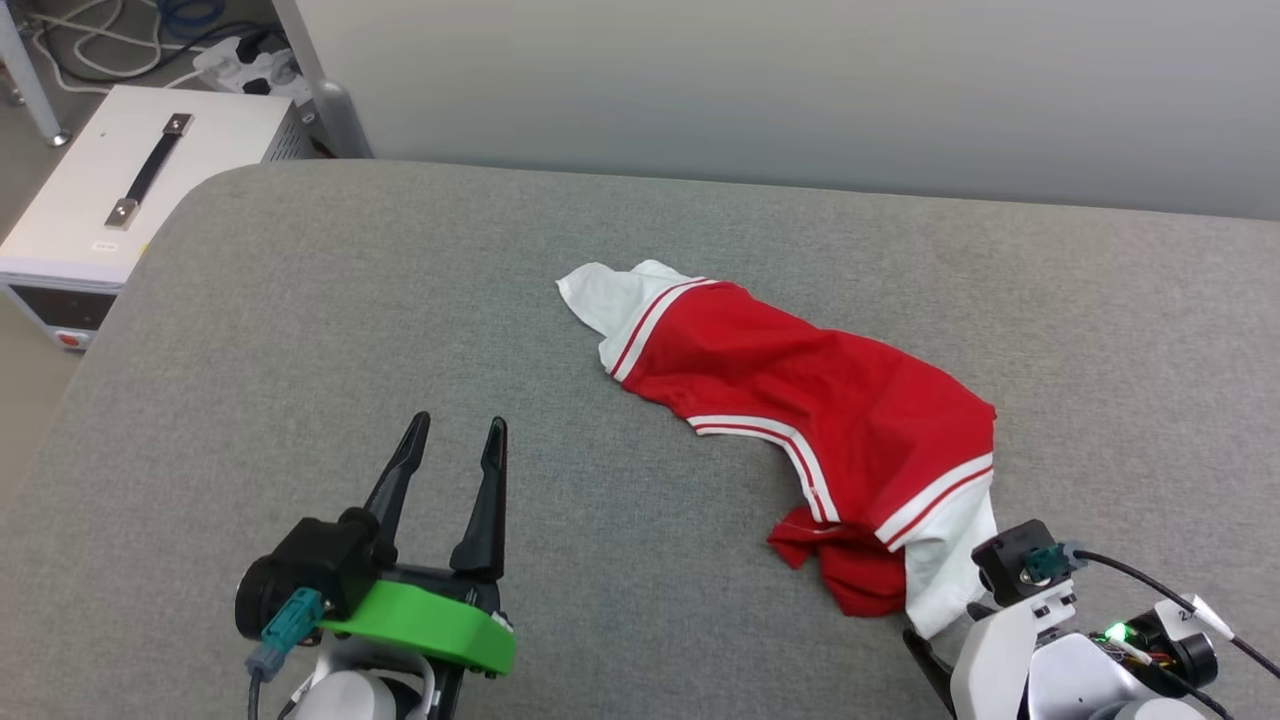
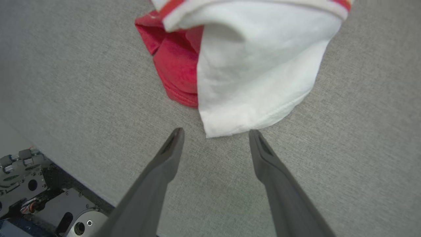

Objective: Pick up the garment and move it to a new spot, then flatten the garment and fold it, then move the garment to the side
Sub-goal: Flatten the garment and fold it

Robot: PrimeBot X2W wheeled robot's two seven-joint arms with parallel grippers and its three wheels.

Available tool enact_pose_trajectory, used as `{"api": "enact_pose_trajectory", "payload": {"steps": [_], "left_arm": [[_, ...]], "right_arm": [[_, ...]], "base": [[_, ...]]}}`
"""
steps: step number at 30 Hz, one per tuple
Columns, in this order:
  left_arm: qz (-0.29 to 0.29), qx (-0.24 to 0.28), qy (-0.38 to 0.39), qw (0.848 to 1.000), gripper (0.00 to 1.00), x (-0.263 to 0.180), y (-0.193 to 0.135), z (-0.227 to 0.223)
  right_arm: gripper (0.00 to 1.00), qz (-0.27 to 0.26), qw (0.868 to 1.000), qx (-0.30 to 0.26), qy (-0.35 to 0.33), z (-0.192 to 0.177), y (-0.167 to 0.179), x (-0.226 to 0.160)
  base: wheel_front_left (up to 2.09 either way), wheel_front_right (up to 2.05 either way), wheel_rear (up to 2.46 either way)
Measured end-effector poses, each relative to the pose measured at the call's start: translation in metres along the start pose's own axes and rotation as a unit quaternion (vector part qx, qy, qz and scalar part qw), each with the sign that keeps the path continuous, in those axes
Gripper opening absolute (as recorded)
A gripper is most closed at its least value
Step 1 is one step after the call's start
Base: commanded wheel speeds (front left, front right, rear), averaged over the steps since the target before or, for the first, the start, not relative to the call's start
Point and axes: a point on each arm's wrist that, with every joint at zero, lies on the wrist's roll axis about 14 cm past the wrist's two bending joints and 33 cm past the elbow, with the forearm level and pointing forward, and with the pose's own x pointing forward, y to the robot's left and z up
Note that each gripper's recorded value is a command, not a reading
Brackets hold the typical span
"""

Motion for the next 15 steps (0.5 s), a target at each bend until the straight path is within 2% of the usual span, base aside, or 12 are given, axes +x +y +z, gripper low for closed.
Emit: {"api": "enact_pose_trajectory", "payload": {"steps": [12,13,14,15], "left_arm": [[0.021,0.006,0.024,0.999,1.0,0.004,0.015,-0.015],[0.023,0.006,0.025,0.999,1.0,0.004,0.016,-0.015],[0.024,0.006,0.026,0.999,1.0,0.004,0.017,-0.016],[0.025,0.006,0.027,0.999,1.0,0.003,0.018,-0.016]], "right_arm": [[1.0,0.024,0.996,-0.045,0.068,-0.021,0.002,0.042],[0.73,0.027,0.996,-0.045,0.074,-0.024,0.003,0.044],[0.4,0.028,0.995,-0.044,0.08,-0.027,0.003,0.045],[0.15,0.028,0.995,-0.045,0.085,-0.03,0.003,0.045]], "base": [[0.0,0.0,0.0],[0.0,0.0,0.0],[0.0,0.0,0.0],[0.0,0.0,0.0]]}}
